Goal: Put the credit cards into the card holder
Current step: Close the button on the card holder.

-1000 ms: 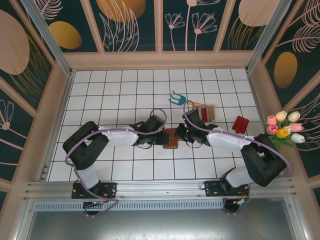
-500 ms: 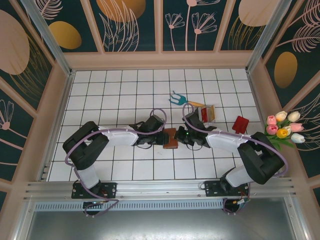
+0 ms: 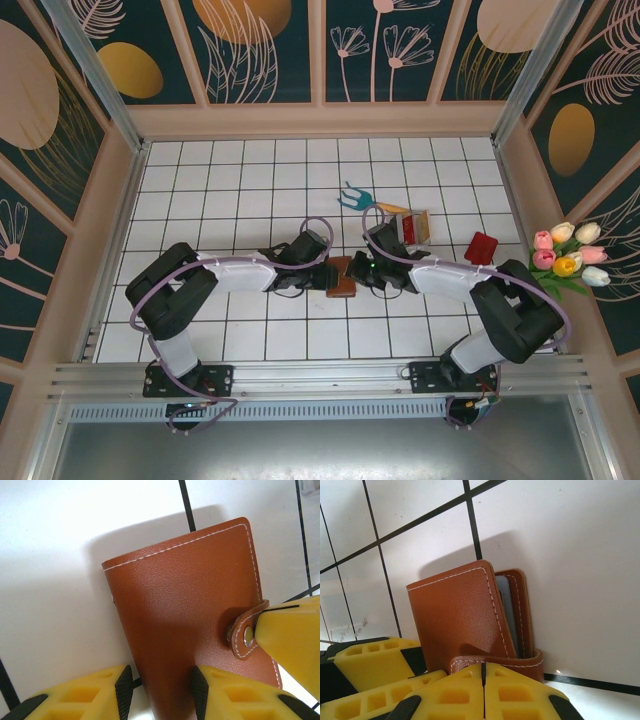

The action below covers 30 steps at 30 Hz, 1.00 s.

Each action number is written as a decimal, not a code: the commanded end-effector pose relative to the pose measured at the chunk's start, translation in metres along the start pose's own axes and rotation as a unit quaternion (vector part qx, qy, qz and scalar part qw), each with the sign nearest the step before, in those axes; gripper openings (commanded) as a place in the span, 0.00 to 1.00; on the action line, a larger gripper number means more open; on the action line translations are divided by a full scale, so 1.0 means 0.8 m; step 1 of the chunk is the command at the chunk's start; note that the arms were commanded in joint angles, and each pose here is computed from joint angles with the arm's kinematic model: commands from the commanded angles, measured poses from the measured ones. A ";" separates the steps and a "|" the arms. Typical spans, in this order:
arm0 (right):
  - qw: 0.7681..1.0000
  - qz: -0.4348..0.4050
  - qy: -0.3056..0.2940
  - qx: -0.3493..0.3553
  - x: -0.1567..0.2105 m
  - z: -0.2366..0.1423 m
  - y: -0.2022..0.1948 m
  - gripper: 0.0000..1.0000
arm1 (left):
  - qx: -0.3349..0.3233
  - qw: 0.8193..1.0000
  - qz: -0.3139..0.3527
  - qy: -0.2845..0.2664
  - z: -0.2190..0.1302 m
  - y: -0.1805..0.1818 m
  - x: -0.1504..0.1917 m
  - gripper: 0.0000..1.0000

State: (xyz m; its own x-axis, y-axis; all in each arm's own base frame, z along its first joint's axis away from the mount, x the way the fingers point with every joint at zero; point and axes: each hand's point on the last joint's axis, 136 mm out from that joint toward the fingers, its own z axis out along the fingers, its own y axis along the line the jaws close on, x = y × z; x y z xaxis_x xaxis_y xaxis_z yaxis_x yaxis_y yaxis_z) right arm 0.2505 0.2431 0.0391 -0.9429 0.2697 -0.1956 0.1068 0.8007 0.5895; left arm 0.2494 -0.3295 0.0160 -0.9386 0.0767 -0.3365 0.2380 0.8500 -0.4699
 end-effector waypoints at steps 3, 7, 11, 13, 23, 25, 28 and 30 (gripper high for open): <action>1.000 -0.008 0.008 0.007 0.000 0.002 0.008 0.08 | -0.077 0.994 0.004 0.072 0.028 0.060 0.063 0.40; 1.000 -0.015 0.017 0.004 0.001 0.008 0.012 0.08 | -0.078 0.994 0.004 0.072 0.028 0.060 0.062 0.40; 1.000 -0.010 0.026 0.011 0.005 0.016 0.009 0.08 | -0.078 0.995 0.004 0.070 0.027 0.060 0.061 0.40; 0.999 -0.006 0.027 0.021 0.008 0.019 0.002 0.08 | -0.079 0.994 0.004 0.070 0.026 0.061 0.062 0.40; 0.998 -0.027 0.032 0.046 0.032 0.017 -0.012 0.07 | -0.083 0.994 0.000 0.065 0.026 0.061 0.059 0.40; 0.998 -0.031 0.026 0.053 0.036 0.018 -0.017 0.07 | -0.083 0.994 -0.001 0.064 0.025 0.062 0.059 0.40; 0.996 -0.046 0.016 0.070 0.042 0.022 -0.029 0.05 | -0.084 0.994 -0.004 0.064 0.025 0.062 0.059 0.39; 0.995 -0.061 0.004 0.082 0.047 0.021 -0.033 0.04 | -0.084 0.994 -0.006 0.063 0.024 0.061 0.059 0.38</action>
State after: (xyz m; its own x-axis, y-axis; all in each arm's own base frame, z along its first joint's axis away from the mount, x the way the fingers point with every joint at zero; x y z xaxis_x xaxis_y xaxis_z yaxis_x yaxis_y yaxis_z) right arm 0.2568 0.2555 0.0371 -0.9182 0.2485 -0.3084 0.0482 0.8430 0.5357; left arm 0.2498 -0.3295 0.0165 -0.9379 0.0748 -0.3387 0.2374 0.8503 -0.4697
